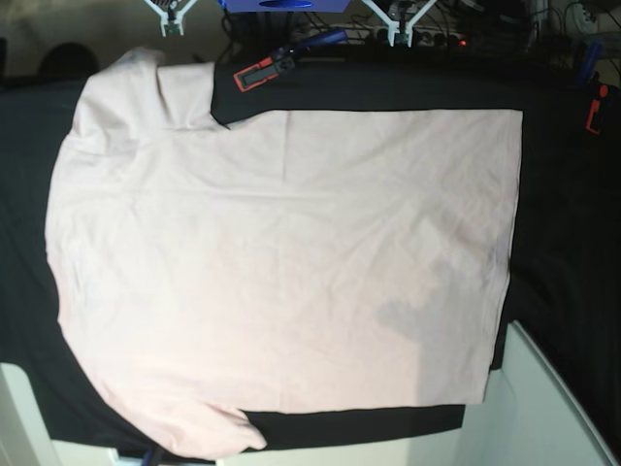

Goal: Fold the T-shirt properly
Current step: 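Lower both grippers toward the shirt's shoulder corners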

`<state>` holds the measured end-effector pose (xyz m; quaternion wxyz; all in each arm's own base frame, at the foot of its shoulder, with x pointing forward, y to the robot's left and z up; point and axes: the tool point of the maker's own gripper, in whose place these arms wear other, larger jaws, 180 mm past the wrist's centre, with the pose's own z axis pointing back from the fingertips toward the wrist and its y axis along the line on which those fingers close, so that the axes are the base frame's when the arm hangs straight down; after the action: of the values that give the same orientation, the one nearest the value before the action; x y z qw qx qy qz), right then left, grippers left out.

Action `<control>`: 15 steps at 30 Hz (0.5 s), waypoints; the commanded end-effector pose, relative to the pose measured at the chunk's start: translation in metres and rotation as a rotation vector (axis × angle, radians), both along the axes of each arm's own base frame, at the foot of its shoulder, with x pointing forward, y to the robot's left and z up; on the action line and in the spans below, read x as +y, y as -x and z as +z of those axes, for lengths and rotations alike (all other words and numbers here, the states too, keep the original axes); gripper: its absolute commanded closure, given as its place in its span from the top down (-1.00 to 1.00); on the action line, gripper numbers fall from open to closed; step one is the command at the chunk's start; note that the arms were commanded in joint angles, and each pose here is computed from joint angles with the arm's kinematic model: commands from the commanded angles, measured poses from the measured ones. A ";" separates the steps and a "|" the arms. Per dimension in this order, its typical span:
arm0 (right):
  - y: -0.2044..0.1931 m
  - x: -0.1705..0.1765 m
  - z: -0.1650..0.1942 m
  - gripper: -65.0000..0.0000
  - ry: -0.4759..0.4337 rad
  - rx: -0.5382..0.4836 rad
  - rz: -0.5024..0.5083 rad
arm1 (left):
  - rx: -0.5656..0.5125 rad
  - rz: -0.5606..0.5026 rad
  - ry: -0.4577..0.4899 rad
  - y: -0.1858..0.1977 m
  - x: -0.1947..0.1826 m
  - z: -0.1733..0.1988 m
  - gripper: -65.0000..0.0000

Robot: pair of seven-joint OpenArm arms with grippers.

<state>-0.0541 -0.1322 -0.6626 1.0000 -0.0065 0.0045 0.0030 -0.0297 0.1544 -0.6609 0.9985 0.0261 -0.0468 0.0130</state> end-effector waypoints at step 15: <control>-0.016 -0.002 0.004 -0.68 0.003 -0.085 0.009 | -0.003 -0.004 -0.004 0.003 0.001 0.000 -0.96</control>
<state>-0.0368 -0.1348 -0.6593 0.9993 -0.0097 -0.0362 0.0048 -0.0291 0.1543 -0.6609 0.9984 0.0260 -0.0485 0.0128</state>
